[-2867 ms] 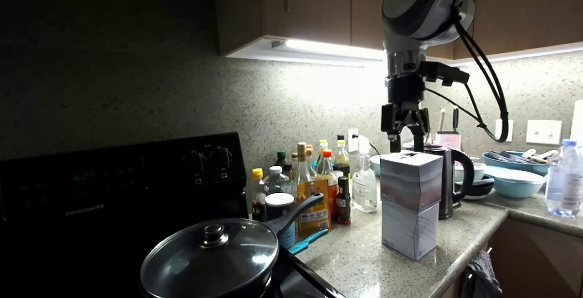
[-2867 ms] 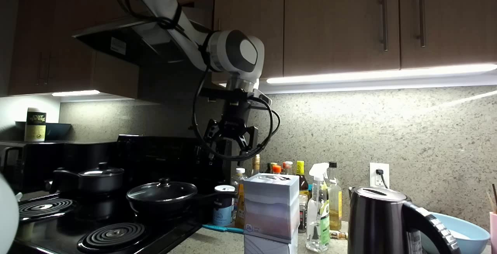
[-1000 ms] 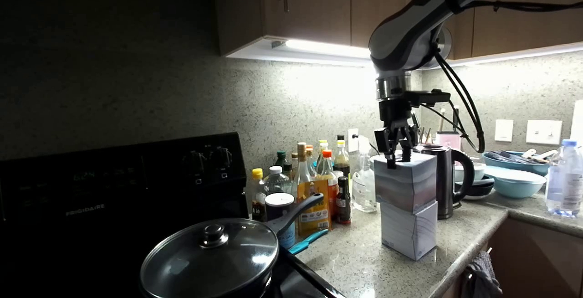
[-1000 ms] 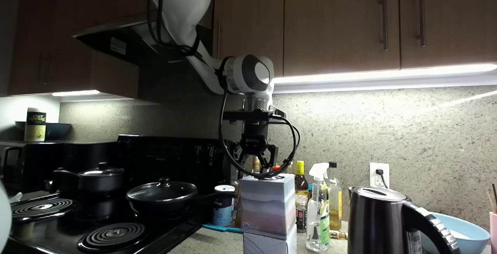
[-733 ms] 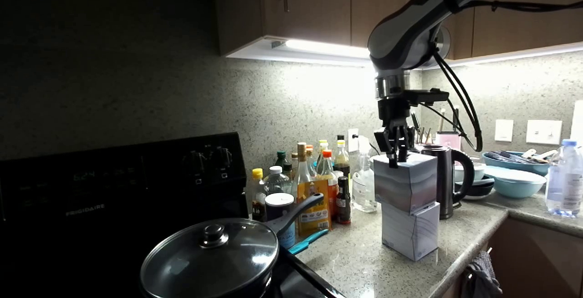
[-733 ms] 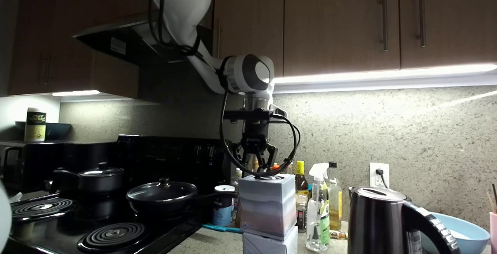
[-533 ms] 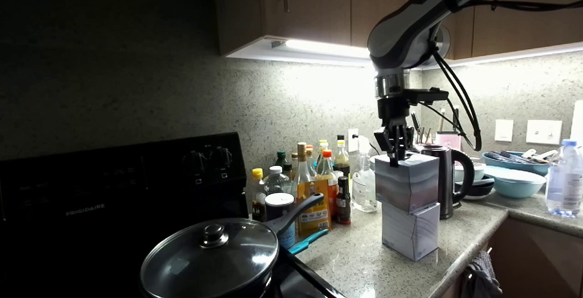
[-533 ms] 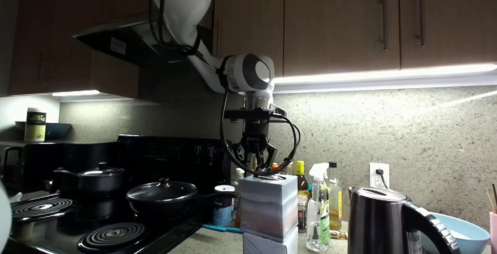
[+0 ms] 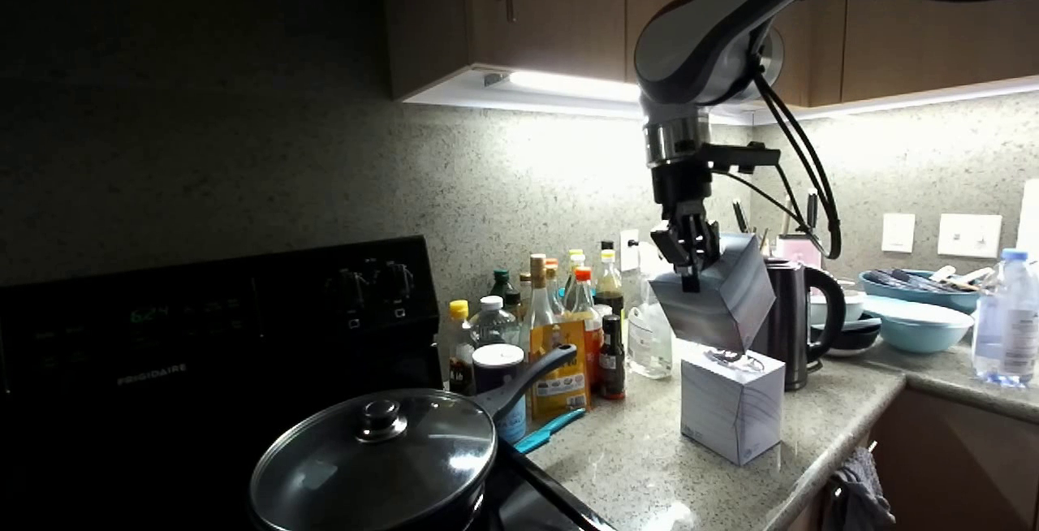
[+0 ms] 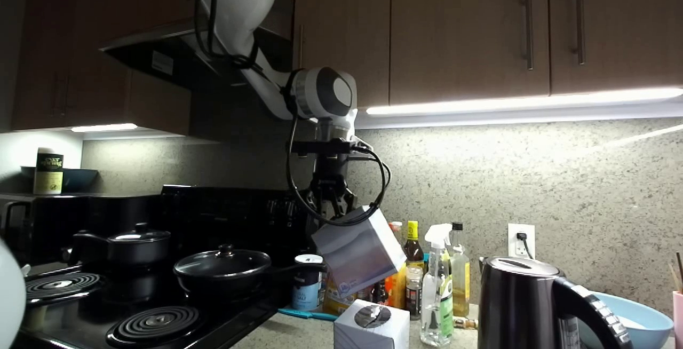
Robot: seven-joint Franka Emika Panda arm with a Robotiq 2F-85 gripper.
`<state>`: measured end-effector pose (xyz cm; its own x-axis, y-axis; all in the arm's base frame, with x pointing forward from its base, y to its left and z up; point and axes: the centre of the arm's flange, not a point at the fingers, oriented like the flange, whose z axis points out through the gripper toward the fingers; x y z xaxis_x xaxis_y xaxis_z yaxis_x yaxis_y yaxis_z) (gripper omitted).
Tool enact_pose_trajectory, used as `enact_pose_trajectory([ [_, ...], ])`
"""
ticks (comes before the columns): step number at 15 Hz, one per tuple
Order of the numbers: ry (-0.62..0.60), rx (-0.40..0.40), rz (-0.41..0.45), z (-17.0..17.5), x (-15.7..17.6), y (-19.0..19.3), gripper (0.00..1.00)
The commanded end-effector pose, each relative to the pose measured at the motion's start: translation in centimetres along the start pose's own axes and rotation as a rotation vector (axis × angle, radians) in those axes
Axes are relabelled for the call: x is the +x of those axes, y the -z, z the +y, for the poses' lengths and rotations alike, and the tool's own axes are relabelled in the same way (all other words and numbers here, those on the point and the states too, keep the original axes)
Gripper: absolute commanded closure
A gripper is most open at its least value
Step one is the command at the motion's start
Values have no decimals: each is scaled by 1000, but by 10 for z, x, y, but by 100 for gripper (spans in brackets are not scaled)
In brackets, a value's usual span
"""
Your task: Unstack the tissue boxes then stack them up again.
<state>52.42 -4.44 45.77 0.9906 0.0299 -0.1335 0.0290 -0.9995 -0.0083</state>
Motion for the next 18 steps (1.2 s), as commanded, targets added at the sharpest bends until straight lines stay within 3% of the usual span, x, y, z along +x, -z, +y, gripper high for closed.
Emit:
enact_pose_trajectory([
  [1,105,-26,-34,-51,-15,24,98],
  [4,196,9,-86,-88,-22,28,97],
  [7,294,117,-170,-114,-29,23,97],
  [12,489,257,-277,-128,-35,12,96],
  [13,422,204,-233,-130,-38,9,96],
  [18,466,229,-258,-130,-36,6,96],
])
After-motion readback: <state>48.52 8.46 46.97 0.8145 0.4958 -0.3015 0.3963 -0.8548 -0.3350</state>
